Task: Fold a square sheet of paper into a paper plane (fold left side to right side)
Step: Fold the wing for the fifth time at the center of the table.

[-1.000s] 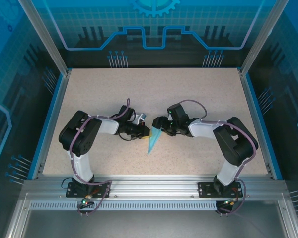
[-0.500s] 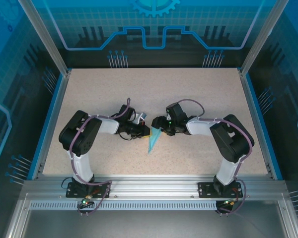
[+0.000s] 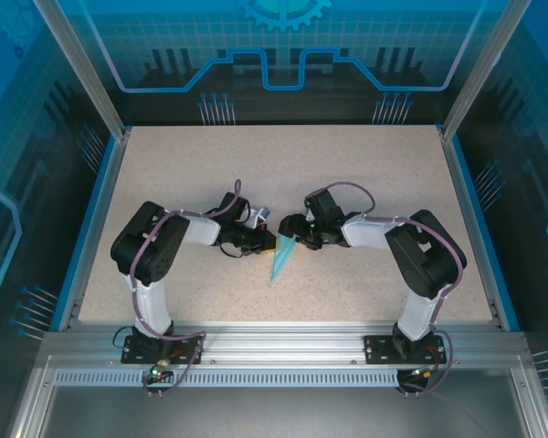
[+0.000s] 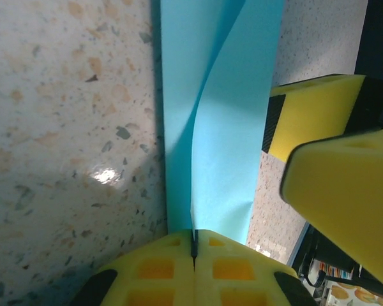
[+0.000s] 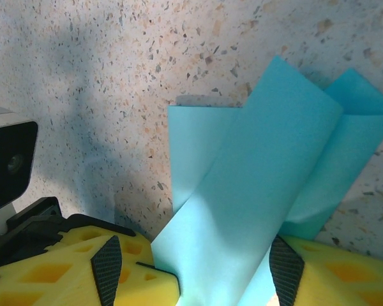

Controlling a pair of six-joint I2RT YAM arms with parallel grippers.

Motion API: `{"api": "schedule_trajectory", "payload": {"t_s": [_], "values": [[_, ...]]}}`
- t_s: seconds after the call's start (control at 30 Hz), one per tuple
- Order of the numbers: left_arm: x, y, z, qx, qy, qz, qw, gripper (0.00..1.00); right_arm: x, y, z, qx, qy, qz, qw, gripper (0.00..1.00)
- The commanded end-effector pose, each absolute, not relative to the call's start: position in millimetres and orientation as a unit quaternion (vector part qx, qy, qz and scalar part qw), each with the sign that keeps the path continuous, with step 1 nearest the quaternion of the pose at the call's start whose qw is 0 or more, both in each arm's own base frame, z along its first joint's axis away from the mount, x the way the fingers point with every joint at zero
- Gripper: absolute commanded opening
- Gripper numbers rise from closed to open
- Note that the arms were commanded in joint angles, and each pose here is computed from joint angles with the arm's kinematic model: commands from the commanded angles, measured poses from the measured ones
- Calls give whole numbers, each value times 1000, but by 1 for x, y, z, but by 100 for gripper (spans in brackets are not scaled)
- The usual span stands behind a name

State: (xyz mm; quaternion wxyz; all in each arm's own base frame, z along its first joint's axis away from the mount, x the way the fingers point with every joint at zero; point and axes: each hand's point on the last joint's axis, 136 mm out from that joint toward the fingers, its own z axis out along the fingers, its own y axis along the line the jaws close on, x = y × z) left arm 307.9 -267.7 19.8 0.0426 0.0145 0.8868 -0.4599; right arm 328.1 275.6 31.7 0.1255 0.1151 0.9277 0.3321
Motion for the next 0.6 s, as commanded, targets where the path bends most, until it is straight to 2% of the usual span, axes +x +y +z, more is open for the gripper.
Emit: {"api": "schedule_trajectory", "payload": {"t_s": [0.0,0.33,0.57], "values": [[315,-266,15,20,890,-453,46,4,318,269,14,115,940,308,94,66],[309,-264,1,18,895,-445,28,4,319,272,20,110,937,317,100,66],[303,-258,-12,15,905,-424,15,3,327,275,44,96,925,340,137,71]]}}
